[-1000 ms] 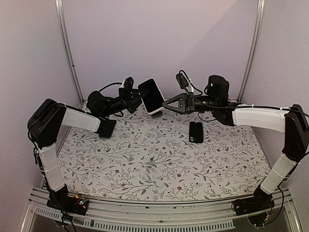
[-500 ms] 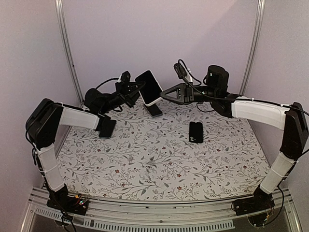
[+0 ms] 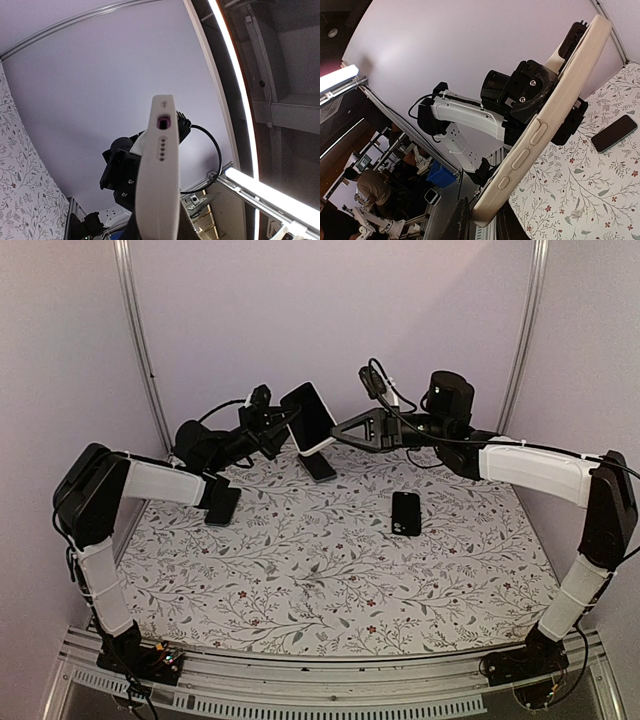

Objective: Take the phone out of the phone case
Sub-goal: Remove the bottom right corner of the phone case from the phone.

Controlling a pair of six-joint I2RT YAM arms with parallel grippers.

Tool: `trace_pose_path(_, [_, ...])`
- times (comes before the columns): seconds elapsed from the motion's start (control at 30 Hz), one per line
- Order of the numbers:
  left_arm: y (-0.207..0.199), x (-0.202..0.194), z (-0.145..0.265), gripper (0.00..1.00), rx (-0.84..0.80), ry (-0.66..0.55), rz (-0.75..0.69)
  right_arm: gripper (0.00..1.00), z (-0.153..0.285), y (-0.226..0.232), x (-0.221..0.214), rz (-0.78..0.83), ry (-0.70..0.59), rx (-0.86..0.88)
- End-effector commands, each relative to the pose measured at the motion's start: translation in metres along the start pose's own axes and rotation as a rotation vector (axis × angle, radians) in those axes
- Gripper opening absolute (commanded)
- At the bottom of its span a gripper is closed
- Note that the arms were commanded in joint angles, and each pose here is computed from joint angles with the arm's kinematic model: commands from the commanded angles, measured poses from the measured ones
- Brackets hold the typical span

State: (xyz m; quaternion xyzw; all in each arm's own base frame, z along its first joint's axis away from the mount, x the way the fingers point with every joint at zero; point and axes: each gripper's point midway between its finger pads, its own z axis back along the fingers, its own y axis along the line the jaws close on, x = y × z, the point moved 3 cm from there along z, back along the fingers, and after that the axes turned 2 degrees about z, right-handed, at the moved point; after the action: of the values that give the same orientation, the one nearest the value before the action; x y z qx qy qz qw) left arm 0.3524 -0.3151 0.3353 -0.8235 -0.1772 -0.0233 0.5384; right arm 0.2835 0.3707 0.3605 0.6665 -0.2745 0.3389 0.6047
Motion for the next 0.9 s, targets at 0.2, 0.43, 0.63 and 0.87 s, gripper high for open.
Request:
trace_pose_path(0.2, [0.063, -0.053, -0.019, 0.0, 0.153, 0.16, 0.219, 0.13, -0.018, 0.067, 0.028, 0.343, -0.071, 0.176])
trace_pose_path(0.43, [0.061, -0.056, -0.027, 0.0, 0.142, 0.188, 0.225, 0.15, -0.018, 0.065, 0.027, 0.349, -0.073, 0.167])
trace_pose_path(0.63, [0.061, -0.059, -0.027, 0.0, 0.134, 0.192, 0.237, 0.16, -0.019, 0.062, 0.026, 0.347, -0.073, 0.157])
trace_pose_path(0.87, [0.056, -0.059, -0.028, 0.0, 0.113, 0.187, 0.239, 0.2, -0.02, 0.053, 0.023, 0.328, -0.068, 0.125])
